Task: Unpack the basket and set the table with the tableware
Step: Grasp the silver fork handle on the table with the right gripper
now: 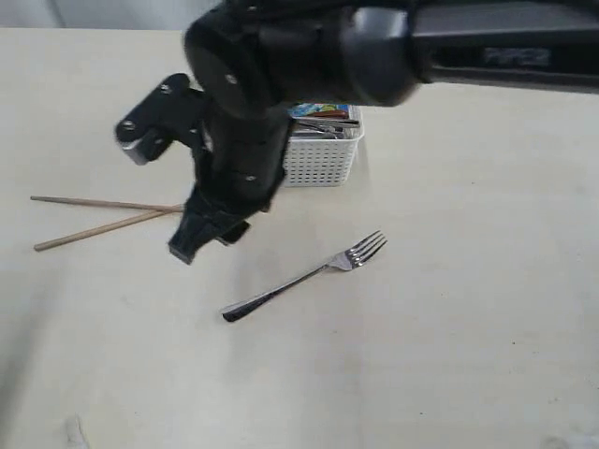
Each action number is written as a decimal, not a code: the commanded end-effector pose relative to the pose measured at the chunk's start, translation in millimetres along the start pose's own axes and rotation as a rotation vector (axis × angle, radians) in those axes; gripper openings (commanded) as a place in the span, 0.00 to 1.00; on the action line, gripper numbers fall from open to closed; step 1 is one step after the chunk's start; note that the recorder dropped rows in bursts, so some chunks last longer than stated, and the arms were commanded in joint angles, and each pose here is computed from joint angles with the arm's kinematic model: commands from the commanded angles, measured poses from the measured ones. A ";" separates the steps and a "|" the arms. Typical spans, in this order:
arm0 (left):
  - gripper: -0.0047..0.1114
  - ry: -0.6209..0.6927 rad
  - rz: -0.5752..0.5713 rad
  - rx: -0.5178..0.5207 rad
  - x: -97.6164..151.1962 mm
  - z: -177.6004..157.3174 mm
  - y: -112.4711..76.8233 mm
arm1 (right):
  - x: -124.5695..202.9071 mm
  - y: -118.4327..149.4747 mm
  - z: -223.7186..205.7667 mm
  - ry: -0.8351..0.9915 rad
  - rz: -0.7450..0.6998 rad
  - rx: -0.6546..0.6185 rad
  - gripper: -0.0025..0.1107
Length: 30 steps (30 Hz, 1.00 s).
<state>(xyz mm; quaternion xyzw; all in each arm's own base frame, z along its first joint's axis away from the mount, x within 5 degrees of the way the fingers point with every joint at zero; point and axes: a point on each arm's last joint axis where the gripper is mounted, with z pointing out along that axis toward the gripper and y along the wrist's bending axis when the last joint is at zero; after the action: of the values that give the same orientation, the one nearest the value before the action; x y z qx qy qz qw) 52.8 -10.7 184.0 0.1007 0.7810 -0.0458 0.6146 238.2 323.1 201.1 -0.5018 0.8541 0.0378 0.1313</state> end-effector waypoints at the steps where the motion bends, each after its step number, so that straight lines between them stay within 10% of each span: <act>1: 0.04 -0.009 0.000 0.007 -0.2 0.0 -0.4 | 62.5 -17.4 -24.8 0.074 0.198 -0.036 0.43; 12: 0.04 -0.009 0.000 0.007 -0.2 0.0 -0.4 | 137.8 -41.9 -21.9 0.005 1.040 -0.391 0.43; 30: 0.04 -0.009 0.000 0.007 -0.2 0.0 -0.4 | 126.8 -48.8 46.0 0.002 1.350 -0.342 0.43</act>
<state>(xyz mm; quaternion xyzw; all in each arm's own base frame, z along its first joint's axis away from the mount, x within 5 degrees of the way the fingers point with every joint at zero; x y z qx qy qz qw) 52.8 -10.7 184.0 0.1007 0.7810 -0.0458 0.6146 227.2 200.9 131.6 0.1035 0.9630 0.2485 -0.0152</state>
